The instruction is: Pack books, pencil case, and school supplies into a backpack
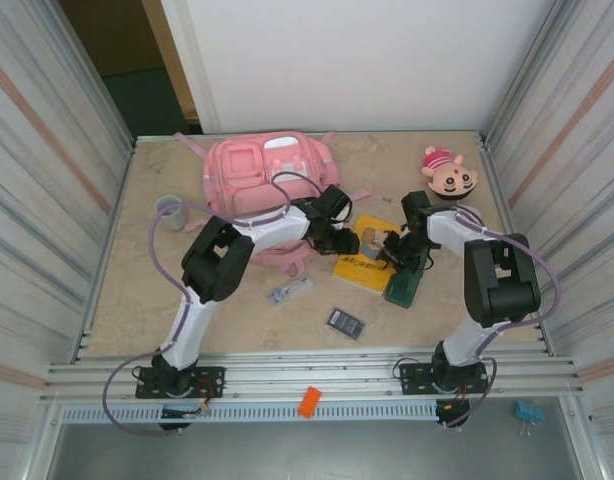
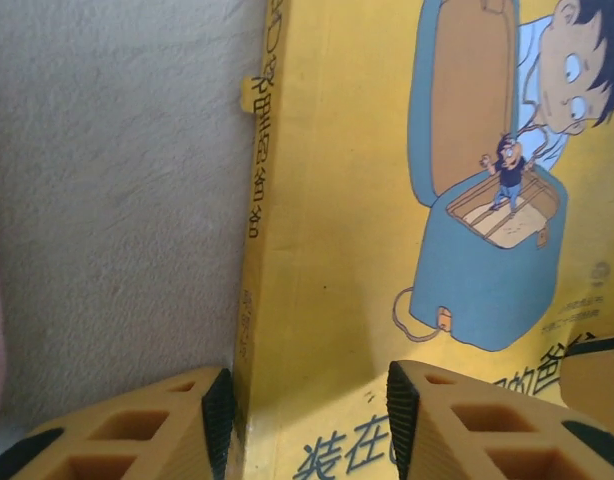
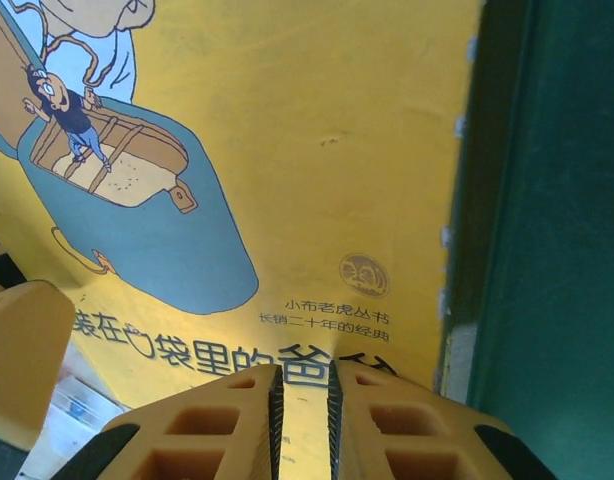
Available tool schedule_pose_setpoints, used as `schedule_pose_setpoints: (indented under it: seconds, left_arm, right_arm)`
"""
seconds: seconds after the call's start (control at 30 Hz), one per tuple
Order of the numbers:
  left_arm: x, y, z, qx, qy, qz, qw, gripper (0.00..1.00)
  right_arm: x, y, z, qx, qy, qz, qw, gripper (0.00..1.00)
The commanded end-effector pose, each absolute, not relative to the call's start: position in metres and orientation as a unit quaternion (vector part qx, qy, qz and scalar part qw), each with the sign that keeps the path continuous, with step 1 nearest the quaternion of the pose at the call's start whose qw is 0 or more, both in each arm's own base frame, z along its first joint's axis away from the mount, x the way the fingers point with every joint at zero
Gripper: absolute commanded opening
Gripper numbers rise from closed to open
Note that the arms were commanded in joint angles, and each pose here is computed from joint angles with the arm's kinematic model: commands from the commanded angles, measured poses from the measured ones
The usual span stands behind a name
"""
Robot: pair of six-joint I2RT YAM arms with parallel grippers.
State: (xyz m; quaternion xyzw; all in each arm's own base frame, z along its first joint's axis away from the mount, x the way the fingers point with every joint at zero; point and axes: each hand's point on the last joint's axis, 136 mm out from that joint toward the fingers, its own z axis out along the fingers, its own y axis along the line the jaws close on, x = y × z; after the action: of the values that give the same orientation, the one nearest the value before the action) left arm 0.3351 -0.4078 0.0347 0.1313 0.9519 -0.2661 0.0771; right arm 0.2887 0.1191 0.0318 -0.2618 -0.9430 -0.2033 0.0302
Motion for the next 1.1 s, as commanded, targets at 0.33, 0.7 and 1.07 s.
schedule_pose_setpoints:
  seconds: [0.33, 0.7, 1.07]
  left_arm:
    - [0.322, -0.456, 0.100, 0.130, 0.875, -0.462, 0.066, 0.45]
    - [0.301, -0.469, 0.131, 0.154, 0.843, -0.514, 0.040, 0.43]
    - [0.278, -0.460, 0.117, 0.181, 0.845, -0.504, -0.005, 0.44]
  right_arm:
    - [0.266, 0.121, -0.005, -0.251, -0.948, -0.177, 0.086, 0.14]
    - [0.271, 0.126, -0.003, -0.249, -0.946, -0.188, 0.085, 0.12]
    - [0.279, 0.128, 0.001, -0.250, -0.945, -0.199, 0.077, 0.11]
